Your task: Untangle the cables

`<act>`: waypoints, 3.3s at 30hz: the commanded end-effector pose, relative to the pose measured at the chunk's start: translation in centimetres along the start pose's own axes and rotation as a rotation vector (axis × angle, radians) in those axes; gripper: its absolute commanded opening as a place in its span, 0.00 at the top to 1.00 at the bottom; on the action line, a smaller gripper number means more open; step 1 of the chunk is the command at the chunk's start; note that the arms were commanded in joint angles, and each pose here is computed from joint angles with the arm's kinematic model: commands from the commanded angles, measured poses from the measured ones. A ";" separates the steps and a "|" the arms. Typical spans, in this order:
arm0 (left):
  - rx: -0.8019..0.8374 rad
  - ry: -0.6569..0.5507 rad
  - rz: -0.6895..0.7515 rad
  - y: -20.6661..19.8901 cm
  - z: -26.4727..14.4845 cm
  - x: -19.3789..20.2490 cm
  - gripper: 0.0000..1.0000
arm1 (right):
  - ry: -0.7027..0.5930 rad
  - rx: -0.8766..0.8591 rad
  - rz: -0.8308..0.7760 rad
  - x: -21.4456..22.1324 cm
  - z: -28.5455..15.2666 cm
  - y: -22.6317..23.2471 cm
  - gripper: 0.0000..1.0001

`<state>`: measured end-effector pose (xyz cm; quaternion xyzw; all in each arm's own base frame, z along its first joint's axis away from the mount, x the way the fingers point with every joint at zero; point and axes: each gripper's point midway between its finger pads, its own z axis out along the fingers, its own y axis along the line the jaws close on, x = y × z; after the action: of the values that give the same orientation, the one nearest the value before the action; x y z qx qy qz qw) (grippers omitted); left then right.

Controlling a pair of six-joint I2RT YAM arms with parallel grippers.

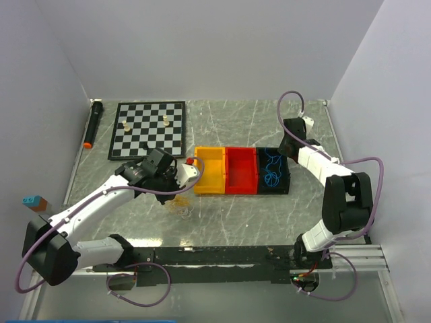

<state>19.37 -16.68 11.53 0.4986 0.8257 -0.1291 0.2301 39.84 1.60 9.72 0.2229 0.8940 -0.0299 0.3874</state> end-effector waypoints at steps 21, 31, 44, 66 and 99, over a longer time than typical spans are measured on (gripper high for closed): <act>-0.012 -0.038 0.019 0.2 0.2 -0.7 0.98 | -0.109 -0.128 0.012 -1.7 -2.6 2.4 0.62; -0.005 -0.035 0.014 0.2 0.5 -0.6 0.98 | -0.052 -0.152 -0.042 3.3 -2.4 5.1 0.64; -0.005 -0.028 0.014 0.2 0.8 -0.5 0.98 | -0.095 -0.050 0.048 3.0 -0.7 4.1 0.63; -0.012 -0.022 0.014 0.3 0.7 -0.5 0.98 | 0.151 0.024 0.068 7.7 1.2 4.4 0.64; 0.037 -0.192 0.026 -0.3 -3.7 -6.7 0.98 | -0.185 -0.898 -0.116 2.1 -19.0 13.3 0.59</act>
<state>20.79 -18.68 14.85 0.4975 0.8099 -0.1537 0.2700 33.55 11.82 17.56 0.1549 0.8592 0.1714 0.4566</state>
